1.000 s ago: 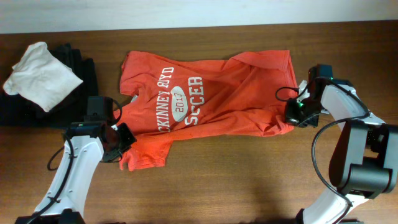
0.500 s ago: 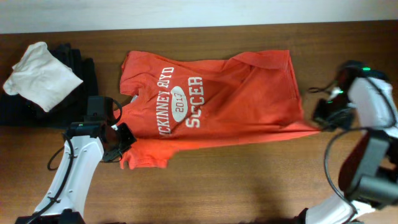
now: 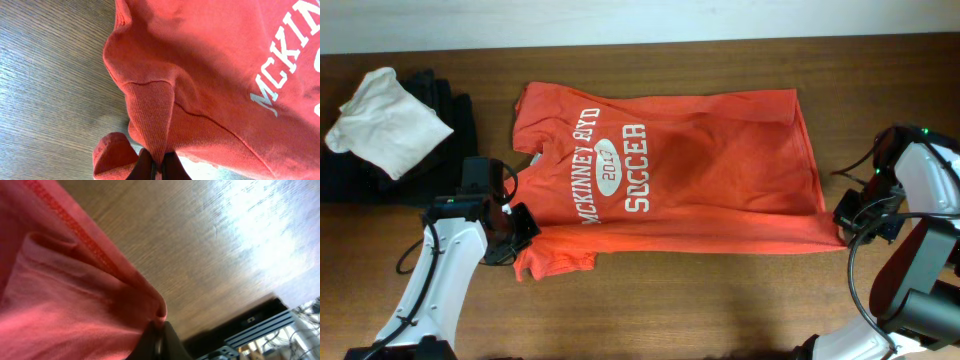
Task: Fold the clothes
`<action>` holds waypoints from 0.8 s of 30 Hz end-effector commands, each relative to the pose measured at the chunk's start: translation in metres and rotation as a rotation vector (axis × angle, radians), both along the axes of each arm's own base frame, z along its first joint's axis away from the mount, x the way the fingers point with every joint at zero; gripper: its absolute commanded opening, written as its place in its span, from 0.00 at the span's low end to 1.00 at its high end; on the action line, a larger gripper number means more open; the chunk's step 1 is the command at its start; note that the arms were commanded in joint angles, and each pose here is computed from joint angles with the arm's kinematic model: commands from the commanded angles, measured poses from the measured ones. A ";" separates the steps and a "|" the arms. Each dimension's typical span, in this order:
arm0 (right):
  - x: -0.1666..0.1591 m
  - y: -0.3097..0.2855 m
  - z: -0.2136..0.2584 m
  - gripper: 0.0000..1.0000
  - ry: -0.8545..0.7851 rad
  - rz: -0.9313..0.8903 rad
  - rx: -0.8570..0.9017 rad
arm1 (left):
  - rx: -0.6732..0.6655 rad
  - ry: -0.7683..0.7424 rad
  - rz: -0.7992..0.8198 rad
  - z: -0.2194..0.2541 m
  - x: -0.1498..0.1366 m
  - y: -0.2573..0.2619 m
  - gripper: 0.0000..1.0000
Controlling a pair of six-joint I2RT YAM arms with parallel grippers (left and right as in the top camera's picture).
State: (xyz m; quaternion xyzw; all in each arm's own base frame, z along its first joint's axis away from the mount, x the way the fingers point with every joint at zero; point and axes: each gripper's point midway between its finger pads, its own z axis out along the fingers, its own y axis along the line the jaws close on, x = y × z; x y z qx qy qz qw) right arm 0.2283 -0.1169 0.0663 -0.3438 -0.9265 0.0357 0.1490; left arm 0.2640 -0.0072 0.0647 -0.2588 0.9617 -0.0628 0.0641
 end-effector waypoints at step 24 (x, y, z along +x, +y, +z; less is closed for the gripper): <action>-0.014 0.058 -0.077 0.78 -0.106 0.004 0.223 | 0.014 -0.012 -0.017 0.001 0.002 0.002 0.01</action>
